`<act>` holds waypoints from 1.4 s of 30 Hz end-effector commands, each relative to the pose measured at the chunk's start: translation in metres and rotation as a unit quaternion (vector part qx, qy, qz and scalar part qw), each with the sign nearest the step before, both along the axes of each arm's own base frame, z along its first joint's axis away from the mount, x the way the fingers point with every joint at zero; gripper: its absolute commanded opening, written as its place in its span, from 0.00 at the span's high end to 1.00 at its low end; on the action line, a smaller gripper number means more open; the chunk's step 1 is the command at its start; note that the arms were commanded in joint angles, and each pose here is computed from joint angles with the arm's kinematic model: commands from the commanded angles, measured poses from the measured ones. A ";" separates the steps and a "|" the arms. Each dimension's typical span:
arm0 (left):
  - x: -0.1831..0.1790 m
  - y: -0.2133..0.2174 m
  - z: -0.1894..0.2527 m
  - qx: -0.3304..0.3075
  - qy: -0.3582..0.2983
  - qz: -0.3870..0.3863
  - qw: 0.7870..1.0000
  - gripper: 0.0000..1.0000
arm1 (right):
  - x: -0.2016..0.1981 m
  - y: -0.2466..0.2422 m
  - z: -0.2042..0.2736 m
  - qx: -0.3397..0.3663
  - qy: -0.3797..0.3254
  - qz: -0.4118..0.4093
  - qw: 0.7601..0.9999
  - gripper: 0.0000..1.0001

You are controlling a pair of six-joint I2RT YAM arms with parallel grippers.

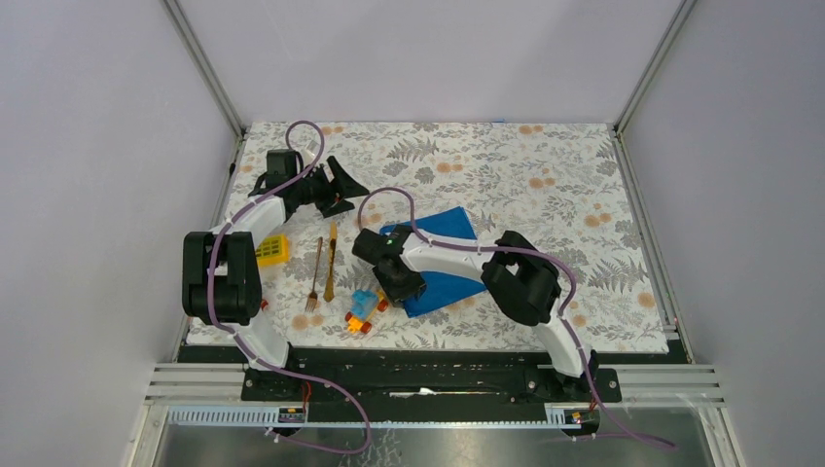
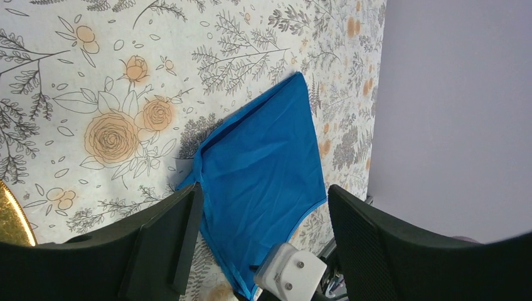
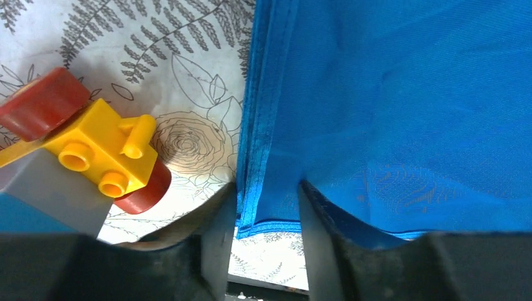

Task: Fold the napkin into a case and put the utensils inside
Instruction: Pick up the lower triangle-folded napkin from the center of the board.

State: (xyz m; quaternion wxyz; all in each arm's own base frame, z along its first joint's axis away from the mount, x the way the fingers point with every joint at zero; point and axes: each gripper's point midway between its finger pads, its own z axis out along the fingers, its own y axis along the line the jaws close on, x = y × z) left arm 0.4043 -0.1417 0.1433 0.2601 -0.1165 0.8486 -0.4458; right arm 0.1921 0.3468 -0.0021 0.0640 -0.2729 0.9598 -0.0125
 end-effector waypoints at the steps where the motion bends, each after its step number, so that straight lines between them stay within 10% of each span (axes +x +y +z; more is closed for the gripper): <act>1: 0.002 -0.002 0.023 -0.011 -0.043 -0.010 0.999 0.22 | -0.018 -0.043 -0.084 -0.106 0.009 0.000 0.994 0.60; 11: 0.002 -0.001 0.009 -0.010 -0.027 -0.008 1.000 0.22 | 0.004 -0.022 -0.050 -0.016 -0.014 0.015 1.000 1.00; 25: -0.014 -0.043 -0.045 -0.016 0.063 0.023 0.998 0.12 | 0.033 -0.012 0.070 0.327 -0.003 -0.071 0.942 1.00; 42: -0.017 -0.085 -0.105 0.059 0.116 0.043 0.991 0.13 | 0.039 -0.031 0.096 0.405 -0.024 -0.071 0.911 1.00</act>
